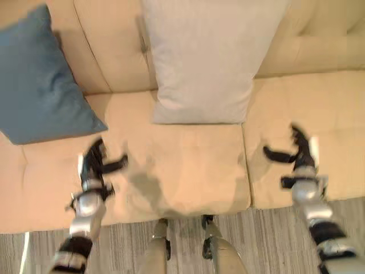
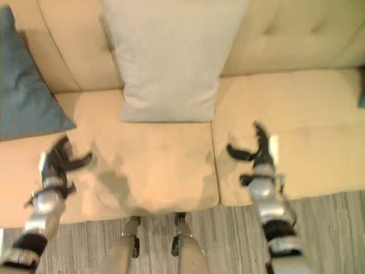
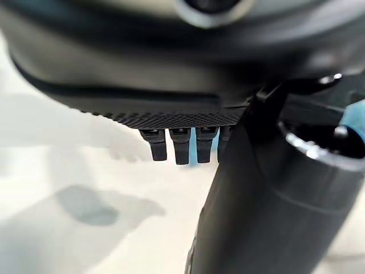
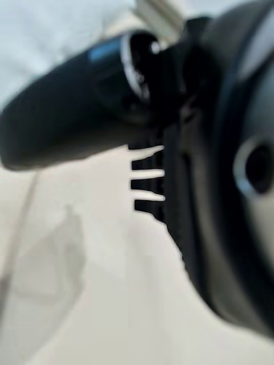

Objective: Pick up all the scattered cushions and arrange them neatly on the sofa.

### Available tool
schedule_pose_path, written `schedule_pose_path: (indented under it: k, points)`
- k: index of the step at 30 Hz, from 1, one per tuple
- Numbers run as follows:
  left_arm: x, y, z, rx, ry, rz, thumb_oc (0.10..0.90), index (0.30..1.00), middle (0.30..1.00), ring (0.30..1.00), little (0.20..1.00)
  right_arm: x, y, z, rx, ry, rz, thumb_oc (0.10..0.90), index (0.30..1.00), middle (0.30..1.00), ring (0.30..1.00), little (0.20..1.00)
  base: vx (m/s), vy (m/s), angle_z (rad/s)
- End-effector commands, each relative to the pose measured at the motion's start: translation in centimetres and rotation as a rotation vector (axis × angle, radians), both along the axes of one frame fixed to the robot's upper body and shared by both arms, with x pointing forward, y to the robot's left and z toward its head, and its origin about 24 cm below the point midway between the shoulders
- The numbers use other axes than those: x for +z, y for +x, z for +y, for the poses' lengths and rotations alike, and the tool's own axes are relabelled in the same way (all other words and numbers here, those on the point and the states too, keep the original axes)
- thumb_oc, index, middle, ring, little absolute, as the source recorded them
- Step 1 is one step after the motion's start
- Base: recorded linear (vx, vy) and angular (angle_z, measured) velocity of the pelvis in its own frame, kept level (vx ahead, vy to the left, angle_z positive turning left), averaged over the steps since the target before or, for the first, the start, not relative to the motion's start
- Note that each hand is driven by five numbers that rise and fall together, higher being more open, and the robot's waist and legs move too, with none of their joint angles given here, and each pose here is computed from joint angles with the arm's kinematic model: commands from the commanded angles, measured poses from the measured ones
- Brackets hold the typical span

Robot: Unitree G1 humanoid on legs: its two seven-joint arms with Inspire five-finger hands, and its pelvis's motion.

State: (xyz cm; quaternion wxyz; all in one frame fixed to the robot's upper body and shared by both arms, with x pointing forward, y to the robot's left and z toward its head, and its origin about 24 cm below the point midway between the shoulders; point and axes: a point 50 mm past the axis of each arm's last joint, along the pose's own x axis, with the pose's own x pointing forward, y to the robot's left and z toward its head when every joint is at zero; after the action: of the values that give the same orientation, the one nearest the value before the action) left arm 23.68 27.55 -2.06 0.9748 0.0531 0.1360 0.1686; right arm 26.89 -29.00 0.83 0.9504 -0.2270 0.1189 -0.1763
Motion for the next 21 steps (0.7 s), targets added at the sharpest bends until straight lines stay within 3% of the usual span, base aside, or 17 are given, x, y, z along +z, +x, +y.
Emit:
schedule_pose_path:
  k: [1,7,11,13,18,21]
  points:
    - [1.9,1.6,-0.1,-0.08,0.112,-0.083,0.8,0.9,0.9,0.9,0.9,0.9,-0.9,-1.4,0.01,-0.044,-0.051,0.8,0.9,0.9,0.9,0.9,0.03,0.033,-0.17]
    - [-5.5,-5.0,-1.3,-0.067,0.054,0.254,0.8,0.9,0.9,0.9,0.9,-6.0,-6.4,0.0,-0.042,0.101,0.198,0.8,0.9,0.9,0.9,0.9,-0.01,0.015,-0.05]
    - [-8.2,-7.6,-1.6,-0.083,0.073,0.423,0.8,0.9,0.9,0.9,0.9,-9.0,-8.6,0.5,-0.05,0.11,0.351,0.8,0.9,0.9,0.9,0.9,-0.04,0.012,-0.05]
    - [-10.6,-10.4,-1.8,-0.086,0.086,0.603,0.8,0.9,0.9,0.9,0.9,-11.7,-11.2,1.1,-0.066,0.129,0.519,0.8,0.9,0.9,0.9,0.9,0.0,0.0,0.0]
    - [-12.6,-14.1,-1.5,-0.025,0.049,0.785,0.8,0.9,0.9,0.9,0.9,-14.4,-15.0,1.5,-0.133,0.178,0.709,0.8,0.9,0.9,0.9,0.9,0.0,-0.019,-0.02]
    - [-12.8,-14.8,-1.4,-0.023,0.047,0.816,0.8,0.9,0.9,0.9,0.9,-15.1,-16.5,1.7,-0.161,0.207,0.769,0.8,0.9,0.9,0.9,0.9,-0.03,-0.046,0.03]
